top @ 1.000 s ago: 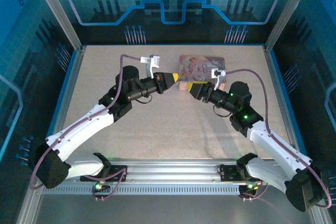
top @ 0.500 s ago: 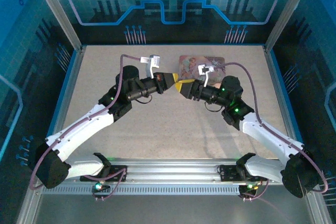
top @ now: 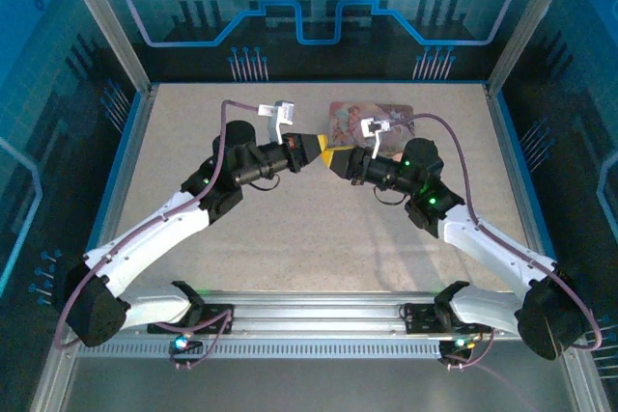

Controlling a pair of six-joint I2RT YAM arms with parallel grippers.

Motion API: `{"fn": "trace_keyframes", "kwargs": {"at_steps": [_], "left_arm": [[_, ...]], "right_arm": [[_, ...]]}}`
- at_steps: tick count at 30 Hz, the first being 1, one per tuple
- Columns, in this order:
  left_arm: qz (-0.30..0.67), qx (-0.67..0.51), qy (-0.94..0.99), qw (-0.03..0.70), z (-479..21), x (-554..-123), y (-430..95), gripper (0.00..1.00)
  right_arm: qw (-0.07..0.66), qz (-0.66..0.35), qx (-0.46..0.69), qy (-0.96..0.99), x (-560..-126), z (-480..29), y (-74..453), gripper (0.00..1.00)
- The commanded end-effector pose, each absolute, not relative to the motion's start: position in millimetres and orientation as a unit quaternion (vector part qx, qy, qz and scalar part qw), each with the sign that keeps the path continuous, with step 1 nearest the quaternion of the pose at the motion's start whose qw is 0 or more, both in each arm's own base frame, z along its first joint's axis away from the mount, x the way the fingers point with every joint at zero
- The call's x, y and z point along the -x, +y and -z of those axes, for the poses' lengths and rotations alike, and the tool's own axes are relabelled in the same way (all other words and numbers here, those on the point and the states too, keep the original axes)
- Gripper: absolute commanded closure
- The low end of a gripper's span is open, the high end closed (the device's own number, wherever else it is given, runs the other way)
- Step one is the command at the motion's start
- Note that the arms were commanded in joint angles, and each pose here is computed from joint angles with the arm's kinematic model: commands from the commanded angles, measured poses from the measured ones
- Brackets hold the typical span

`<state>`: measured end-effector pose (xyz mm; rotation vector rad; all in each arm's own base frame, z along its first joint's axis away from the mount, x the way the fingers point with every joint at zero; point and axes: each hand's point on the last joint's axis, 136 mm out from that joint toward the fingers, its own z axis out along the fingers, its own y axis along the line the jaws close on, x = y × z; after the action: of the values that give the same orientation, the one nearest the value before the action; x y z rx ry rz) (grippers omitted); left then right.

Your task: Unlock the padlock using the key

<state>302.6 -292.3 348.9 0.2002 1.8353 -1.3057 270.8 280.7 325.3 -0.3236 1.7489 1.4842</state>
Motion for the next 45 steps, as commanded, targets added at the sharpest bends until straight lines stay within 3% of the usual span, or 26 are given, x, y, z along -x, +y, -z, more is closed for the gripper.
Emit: {"fn": "trace_keyframes", "kwargs": {"at_steps": [1, 10, 17, 19, 21, 24, 32, 37, 45], "left_arm": [[0.534, -0.091, 0.717, 0.439, -367.5, -300.6, -292.9, 1.0], [0.537, -0.095, 0.716, 0.436, -366.8, -300.1, -294.9, 1.0], [0.536, -0.095, 0.717, 0.436, -365.8, -301.5, -295.6, 1.0], [0.533, -0.093, 0.719, 0.436, -364.7, -303.1, -294.7, 0.9], [0.53, -0.087, 0.722, 0.436, -363.1, -307.3, -291.5, 0.69], [0.527, -0.069, 0.724, 0.438, -363.3, -318.3, -280.9, 0.5], [0.479, -0.023, 0.764, 0.432, -334.9, -367.1, -251.2, 0.17], [0.412, -0.025, 0.816, 0.405, -287.8, -402.8, -254.7, 0.02], [0.366, -0.009, 0.873, 0.322, -205.2, -458.7, -281.8, 0.01]], "right_arm": [[0.419, -0.59, 0.129, 0.677, -272.1, -344.0, 282.3, 0.81], [0.418, -0.59, 0.119, 0.68, -274.3, -343.6, 281.2, 0.87], [0.416, -0.585, 0.117, 0.686, -274.1, -340.0, 279.9, 1.0], [0.418, -0.578, 0.116, 0.691, -273.7, -338.0, 277.6, 1.0], [0.422, -0.566, 0.112, 0.699, -274.0, -333.8, 273.2, 1.0], [0.418, -0.542, 0.103, 0.721, -273.2, -320.3, 264.6, 1.0], [0.405, -0.437, 0.071, 0.8, -261.7, -270.6, 227.4, 1.0], [0.413, -0.353, 0.058, 0.838, -252.4, -257.9, 194.4, 1.0], [0.416, -0.275, 0.043, 0.866, -241.7, -247.0, 160.9, 1.0]]}}
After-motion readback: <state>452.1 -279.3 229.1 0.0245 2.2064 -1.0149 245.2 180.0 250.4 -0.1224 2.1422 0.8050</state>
